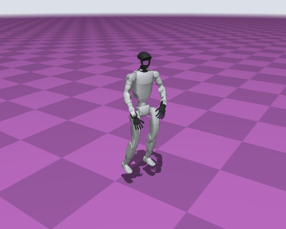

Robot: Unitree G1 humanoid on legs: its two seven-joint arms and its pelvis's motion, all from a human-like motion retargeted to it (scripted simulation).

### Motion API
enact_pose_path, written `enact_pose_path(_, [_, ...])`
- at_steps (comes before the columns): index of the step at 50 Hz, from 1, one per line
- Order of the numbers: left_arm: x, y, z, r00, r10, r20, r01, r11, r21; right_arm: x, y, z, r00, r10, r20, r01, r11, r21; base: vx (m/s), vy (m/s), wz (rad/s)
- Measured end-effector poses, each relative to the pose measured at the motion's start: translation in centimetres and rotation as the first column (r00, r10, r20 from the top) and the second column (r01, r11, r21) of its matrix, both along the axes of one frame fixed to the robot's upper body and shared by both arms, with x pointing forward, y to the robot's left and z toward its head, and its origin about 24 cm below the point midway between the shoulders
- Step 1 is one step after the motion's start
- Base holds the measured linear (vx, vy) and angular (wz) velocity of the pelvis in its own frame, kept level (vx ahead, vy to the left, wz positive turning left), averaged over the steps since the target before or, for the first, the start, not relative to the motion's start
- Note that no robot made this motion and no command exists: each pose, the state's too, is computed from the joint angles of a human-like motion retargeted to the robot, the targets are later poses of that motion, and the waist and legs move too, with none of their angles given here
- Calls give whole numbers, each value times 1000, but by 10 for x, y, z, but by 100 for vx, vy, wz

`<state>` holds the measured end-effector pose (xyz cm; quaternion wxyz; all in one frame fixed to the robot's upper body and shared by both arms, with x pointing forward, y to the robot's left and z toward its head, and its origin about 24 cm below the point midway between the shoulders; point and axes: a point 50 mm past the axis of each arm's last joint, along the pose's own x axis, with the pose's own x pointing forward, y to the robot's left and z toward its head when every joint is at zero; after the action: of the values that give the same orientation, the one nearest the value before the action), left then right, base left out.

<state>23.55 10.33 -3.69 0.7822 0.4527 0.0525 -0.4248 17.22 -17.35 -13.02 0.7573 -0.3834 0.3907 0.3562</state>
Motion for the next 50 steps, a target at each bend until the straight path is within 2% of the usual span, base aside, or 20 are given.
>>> enact_pose_path(12, [3, -12, 3, 996, -84, 40, 83, 996, 32, -8, -2, -3, 997, -70, -14, 71, 997, 24, 0, 0, 0])
enact_pose_path(31, [15, -40, 41, 945, -246, 215, 250, 968, 8, -9, -9, 0, 974, -223, 43, 220, 973, 73, 0, 0, 0])
enact_pose_path(50, [11, -55, 50, 871, -405, 279, 395, 914, 93, -10, -12, 1, 973, -215, 79, 211, 976, 54, 0, 0, 0])
